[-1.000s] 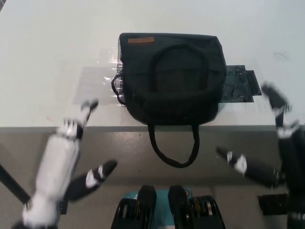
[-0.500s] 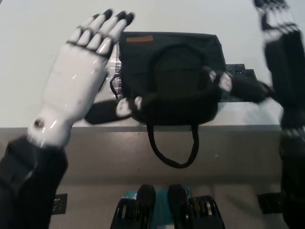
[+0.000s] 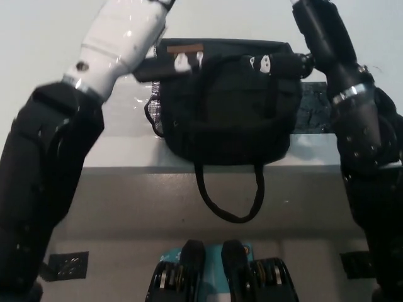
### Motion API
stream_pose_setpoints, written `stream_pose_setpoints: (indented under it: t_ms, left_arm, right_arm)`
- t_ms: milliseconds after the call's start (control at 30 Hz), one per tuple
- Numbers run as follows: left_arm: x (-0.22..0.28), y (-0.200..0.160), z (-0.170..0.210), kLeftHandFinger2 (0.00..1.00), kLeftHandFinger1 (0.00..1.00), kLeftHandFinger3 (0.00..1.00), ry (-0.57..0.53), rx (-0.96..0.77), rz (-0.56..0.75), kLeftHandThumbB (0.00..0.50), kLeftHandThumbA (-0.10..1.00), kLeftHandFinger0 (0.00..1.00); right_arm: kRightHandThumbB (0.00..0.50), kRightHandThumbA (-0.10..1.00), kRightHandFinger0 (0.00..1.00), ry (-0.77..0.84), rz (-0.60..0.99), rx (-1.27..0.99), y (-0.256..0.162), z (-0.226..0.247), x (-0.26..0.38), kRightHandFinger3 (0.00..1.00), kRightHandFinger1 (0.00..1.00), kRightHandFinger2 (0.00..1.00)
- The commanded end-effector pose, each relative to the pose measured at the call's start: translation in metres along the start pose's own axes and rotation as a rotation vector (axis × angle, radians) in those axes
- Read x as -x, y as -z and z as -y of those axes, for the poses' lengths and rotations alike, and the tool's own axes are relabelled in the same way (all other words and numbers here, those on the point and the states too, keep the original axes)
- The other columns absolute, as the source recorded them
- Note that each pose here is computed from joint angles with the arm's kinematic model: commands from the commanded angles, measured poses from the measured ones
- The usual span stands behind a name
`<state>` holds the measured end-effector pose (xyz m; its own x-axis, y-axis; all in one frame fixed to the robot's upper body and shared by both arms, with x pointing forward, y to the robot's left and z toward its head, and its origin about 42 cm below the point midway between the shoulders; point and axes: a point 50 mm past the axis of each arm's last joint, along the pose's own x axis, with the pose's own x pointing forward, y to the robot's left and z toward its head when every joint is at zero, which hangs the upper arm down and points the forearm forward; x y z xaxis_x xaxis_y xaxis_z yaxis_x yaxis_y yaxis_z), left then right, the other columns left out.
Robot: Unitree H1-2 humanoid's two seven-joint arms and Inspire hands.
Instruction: A soft travel bag is kept infront of the robot in the middle of the desk and the robot uses both its hands to press it to reduce its size
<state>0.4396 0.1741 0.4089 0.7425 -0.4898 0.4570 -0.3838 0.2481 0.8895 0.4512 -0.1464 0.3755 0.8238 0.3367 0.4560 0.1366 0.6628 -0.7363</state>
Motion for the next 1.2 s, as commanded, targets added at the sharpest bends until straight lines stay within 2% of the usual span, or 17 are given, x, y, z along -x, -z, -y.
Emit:
stream_pose_setpoints:
  t_ms: [0,100,233,333,367,467,500,567,600,633,800,967,1167]
  left_arm:
    - [-0.028,-0.004,-0.023,1.0,1.0,1.0,-0.032,0.063,-0.015,0.345,1.0,1.0]
    - [-0.042,-0.009,-0.021,1.0,1.0,1.0,-0.032,0.093,-0.032,0.351,1.0,1.0]
    - [-0.065,-0.012,-0.013,1.0,1.0,1.0,-0.016,0.157,-0.06,0.326,1.0,1.0]
    - [-0.075,-0.013,-0.006,1.0,1.0,1.0,0.019,0.2,-0.078,0.333,1.0,1.0]
    - [-0.08,-0.014,-0.002,1.0,1.0,1.0,0.037,0.206,-0.093,0.351,1.0,1.0]
    - [-0.093,-0.017,0.011,1.0,1.0,1.0,0.096,0.23,-0.129,0.407,1.0,1.0]
    - [-0.096,-0.018,0.016,1.0,1.0,1.0,0.108,0.237,-0.138,0.409,1.0,1.0]
    - [-0.101,-0.017,0.027,1.0,1.0,1.0,0.131,0.243,-0.155,0.391,1.0,1.0]
    - [-0.104,-0.016,0.032,1.0,1.0,1.0,0.139,0.245,-0.165,0.353,1.0,1.0]
    - [-0.106,-0.015,0.039,1.0,1.0,1.0,0.156,0.246,-0.182,0.38,1.0,1.0]
    - [-0.111,-0.007,0.062,1.0,1.0,1.0,0.217,0.228,-0.26,0.387,1.0,1.0]
    - [-0.103,0.006,0.085,1.0,1.0,1.0,0.249,0.256,-0.304,0.373,1.0,1.0]
    - [-0.085,0.026,0.1,1.0,1.0,1.0,0.29,0.24,-0.349,0.336,1.0,1.0]
  right_arm:
    - [0.284,1.0,1.0,0.022,0.015,-0.057,-0.008,0.014,-0.028,1.0,1.0,1.0]
    - [0.278,1.0,1.0,0.009,-0.018,-0.09,0.0,0.011,-0.032,1.0,1.0,1.0]
    - [0.265,1.0,1.0,-0.008,-0.065,-0.119,0.01,0.002,-0.041,1.0,1.0,1.0]
    - [0.29,1.0,1.0,-0.021,-0.106,-0.161,0.018,-0.007,-0.045,1.0,1.0,1.0]
    - [0.309,1.0,1.0,-0.027,-0.123,-0.166,0.021,-0.01,-0.047,1.0,1.0,1.0]
    - [0.288,1.0,1.0,-0.051,-0.181,-0.188,0.03,-0.021,-0.054,1.0,1.0,1.0]
    - [0.28,1.0,1.0,-0.053,-0.188,-0.196,0.033,-0.025,-0.054,1.0,1.0,1.0]
    - [0.274,1.0,1.0,-0.048,-0.201,-0.223,0.038,-0.031,-0.056,1.0,1.0,1.0]
    - [0.272,1.0,1.0,-0.048,-0.213,-0.234,0.04,-0.034,-0.057,1.0,1.0,1.0]
    - [0.286,1.0,1.0,-0.05,-0.229,-0.237,0.041,-0.037,-0.057,1.0,1.0,1.0]
    - [0.288,1.0,1.0,-0.07,-0.253,-0.244,0.045,-0.043,-0.056,1.0,1.0,1.0]
    - [0.298,1.0,1.0,-0.097,-0.291,-0.258,0.06,-0.058,-0.048,1.0,1.0,1.0]
    - [0.265,1.0,1.0,-0.118,-0.315,-0.255,0.07,-0.067,-0.041,1.0,1.0,1.0]
